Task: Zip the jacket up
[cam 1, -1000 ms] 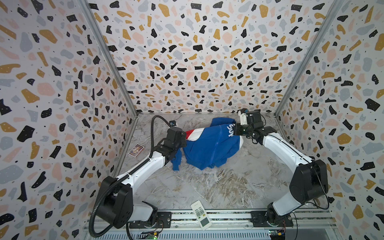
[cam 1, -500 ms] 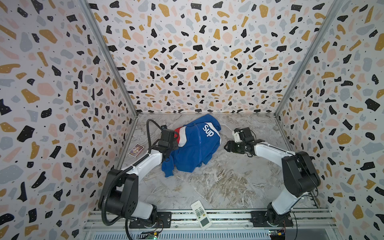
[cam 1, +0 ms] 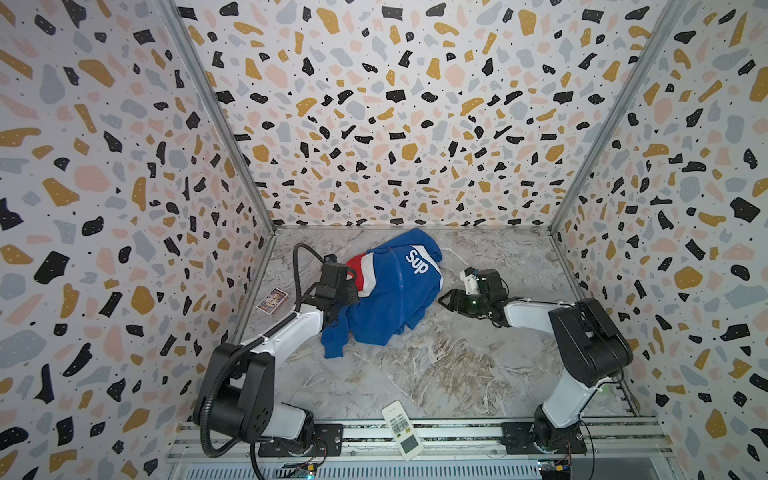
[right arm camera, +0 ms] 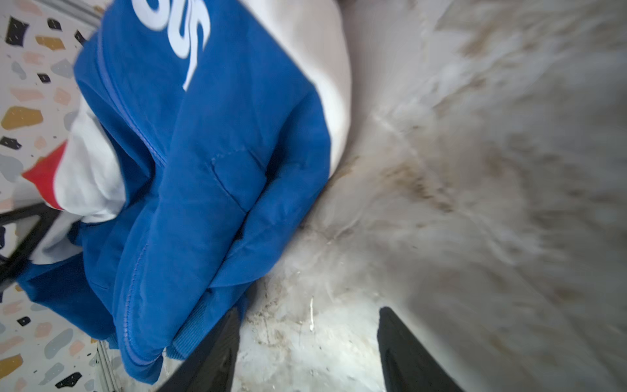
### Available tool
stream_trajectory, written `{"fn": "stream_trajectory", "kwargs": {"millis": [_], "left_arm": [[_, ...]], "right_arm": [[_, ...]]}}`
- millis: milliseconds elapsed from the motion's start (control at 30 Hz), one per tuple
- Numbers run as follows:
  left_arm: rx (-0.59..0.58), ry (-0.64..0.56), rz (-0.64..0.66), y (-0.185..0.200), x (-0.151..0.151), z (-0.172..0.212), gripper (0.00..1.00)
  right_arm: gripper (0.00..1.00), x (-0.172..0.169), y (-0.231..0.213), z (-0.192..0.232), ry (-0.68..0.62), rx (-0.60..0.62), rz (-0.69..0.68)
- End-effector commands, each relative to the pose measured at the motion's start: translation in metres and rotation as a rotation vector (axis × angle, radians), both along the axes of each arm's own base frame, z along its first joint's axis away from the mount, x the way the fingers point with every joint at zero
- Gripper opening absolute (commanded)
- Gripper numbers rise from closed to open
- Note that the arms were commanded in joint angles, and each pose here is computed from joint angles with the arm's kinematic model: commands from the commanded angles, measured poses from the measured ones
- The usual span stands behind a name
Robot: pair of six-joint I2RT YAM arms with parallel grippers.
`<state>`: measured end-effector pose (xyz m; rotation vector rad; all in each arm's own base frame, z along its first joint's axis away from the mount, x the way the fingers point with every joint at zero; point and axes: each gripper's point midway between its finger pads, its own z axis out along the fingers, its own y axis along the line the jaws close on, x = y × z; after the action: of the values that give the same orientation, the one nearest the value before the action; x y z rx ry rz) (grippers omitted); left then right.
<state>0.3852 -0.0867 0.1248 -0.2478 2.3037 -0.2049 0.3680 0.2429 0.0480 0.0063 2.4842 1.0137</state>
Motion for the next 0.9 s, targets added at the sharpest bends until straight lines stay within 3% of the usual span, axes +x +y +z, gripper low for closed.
{"fn": "stream_trajectory", "kwargs": {"millis": [0, 200, 267, 367, 433, 500, 600, 700, 867], "left_arm": [[-0.012, -0.027, 0.004, 0.000, 0.000, 0.007, 0.00], [-0.013, -0.020, 0.003, 0.000, -0.001, 0.004, 0.00], [-0.013, -0.024, 0.006, 0.001, -0.001, 0.005, 0.00], [0.000, -0.026, 0.017, 0.004, -0.002, 0.004, 0.04], [0.022, -0.026, 0.032, 0.009, -0.004, 0.003, 0.10], [0.047, -0.024, 0.043, 0.013, -0.005, 0.001, 0.29], [0.061, -0.011, 0.050, 0.016, -0.007, -0.006, 0.49], [0.055, 0.008, 0.033, 0.014, -0.011, -0.013, 0.55], [-0.026, 0.049, -0.050, -0.004, -0.023, -0.028, 0.59]], "right_arm": [[0.66, 0.011, 0.024, 0.007, -0.018, 0.060, -0.001], [0.60, 0.022, 0.053, -0.017, 0.015, 0.107, 0.017], [0.46, 0.025, 0.059, -0.018, 0.009, 0.138, 0.033], [0.12, 0.028, 0.053, -0.012, -0.004, 0.120, 0.043], [0.03, 0.030, 0.037, 0.003, -0.039, 0.071, 0.033], [0.02, 0.031, 0.014, 0.019, -0.074, -0.011, 0.026], [0.01, 0.030, -0.023, 0.042, -0.121, -0.123, 0.002], [0.04, 0.024, -0.054, 0.056, -0.133, -0.191, -0.011], [0.07, 0.008, -0.084, 0.052, -0.110, -0.263, -0.008]]}}
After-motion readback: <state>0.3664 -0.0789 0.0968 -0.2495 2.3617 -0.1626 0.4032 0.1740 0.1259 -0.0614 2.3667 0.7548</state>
